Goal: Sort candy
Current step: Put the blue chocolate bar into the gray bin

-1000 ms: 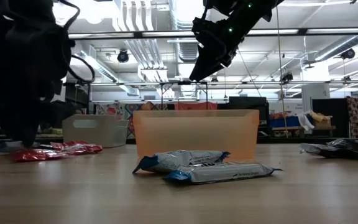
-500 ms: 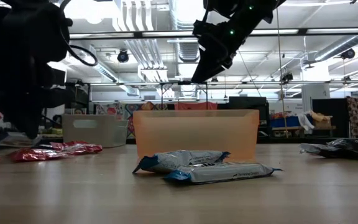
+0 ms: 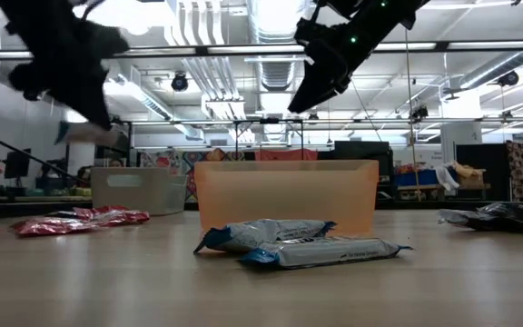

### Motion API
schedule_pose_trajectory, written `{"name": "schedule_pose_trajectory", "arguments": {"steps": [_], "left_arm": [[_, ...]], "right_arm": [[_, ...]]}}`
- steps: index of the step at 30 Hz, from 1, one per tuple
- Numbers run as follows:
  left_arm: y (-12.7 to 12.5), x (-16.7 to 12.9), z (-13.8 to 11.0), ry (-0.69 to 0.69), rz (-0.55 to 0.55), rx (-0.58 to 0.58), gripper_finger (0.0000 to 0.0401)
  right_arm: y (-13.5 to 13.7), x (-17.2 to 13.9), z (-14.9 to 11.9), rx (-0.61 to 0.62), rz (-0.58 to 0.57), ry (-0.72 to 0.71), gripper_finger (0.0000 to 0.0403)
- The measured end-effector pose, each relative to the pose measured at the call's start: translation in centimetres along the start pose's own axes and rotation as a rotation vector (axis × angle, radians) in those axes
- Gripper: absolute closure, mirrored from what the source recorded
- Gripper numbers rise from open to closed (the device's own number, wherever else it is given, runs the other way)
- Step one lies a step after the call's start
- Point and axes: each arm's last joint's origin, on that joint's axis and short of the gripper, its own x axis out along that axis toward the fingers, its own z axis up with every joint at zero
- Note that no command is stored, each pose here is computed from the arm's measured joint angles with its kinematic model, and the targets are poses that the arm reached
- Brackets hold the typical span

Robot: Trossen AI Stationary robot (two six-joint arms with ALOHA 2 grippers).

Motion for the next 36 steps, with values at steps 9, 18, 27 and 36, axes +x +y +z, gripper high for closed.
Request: {"name": "schedule_pose_trajectory", "arguments": {"steps": [9, 18, 27, 36], "left_arm": [[2.3, -1.4, 6.4, -0.199, 0.039, 0.095, 0.0401], [6.7, 4.3, 11.8, -0.143, 0.032, 0.111, 0.0401], [11.5, 10.0, 12.3, -0.043, 0.114, 0.012, 0.0401], [11.9, 12.5, 12.6, 0.010, 0.165, 0.002, 0.0381]], "right_arm": [[-1.8, -1.7, -0.6, -0.034, -0.073, -0.222, 0.0165], [-5.3, -1.7, -1.7, 0.031, -0.185, -0.263, 0.0165], [-6.1, -0.8, -2.2, 0.060, -0.204, -0.231, 0.0165], [-6.1, -0.9, -2.2, 0.071, -0.202, -0.233, 0.0165]]}}
